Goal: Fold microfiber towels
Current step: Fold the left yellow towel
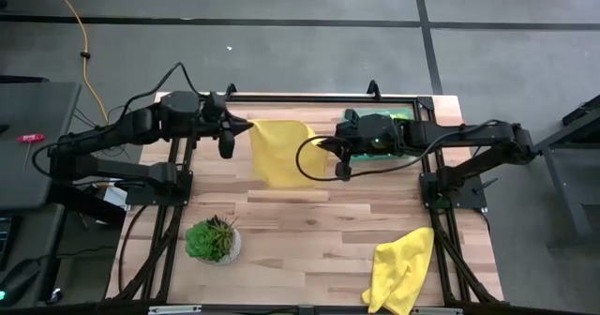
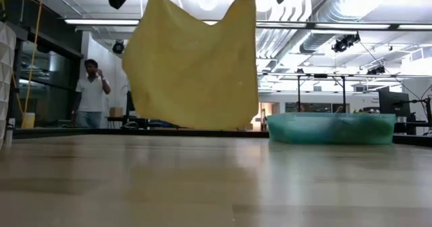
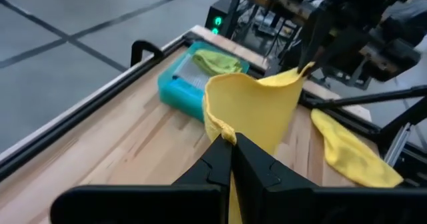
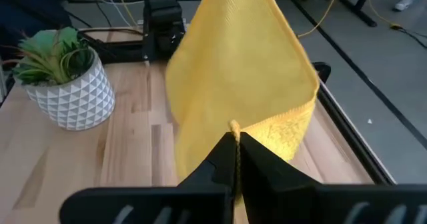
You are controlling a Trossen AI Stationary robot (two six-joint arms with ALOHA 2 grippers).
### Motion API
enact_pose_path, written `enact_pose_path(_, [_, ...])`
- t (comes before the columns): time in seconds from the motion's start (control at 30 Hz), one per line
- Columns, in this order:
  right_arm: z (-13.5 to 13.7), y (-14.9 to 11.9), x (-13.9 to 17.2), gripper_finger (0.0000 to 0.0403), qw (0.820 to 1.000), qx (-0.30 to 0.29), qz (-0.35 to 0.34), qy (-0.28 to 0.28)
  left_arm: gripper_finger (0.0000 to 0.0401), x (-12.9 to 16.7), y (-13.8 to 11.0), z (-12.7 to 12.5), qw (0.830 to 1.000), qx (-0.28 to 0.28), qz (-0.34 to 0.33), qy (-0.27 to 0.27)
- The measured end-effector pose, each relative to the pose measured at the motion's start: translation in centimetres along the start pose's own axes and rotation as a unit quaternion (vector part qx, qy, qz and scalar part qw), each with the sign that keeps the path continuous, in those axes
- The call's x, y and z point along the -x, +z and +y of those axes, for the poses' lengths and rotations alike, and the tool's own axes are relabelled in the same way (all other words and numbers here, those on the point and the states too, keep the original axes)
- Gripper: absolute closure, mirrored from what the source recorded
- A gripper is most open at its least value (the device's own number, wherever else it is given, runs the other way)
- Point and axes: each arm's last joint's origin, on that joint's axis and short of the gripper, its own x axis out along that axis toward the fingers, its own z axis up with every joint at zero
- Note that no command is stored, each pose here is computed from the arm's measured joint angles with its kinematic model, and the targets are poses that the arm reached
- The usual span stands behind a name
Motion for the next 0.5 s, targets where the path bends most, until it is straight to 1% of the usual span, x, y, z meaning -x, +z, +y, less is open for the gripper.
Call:
enact_pose_path(0.2, [0.4,-0.2,-0.2,0.0403,1.0,-0.023,0.01,0.005,0.0401,-0.9,-0.5,0.1,0.999,0.005,0.031,0.012])
enact_pose_path(0.5, [0.6,-0.4,-0.3,0.0403,0.999,-0.038,0.018,0.008,0.0401,-2.5,-0.8,0.2,0.998,0.0,0.057,0.02])
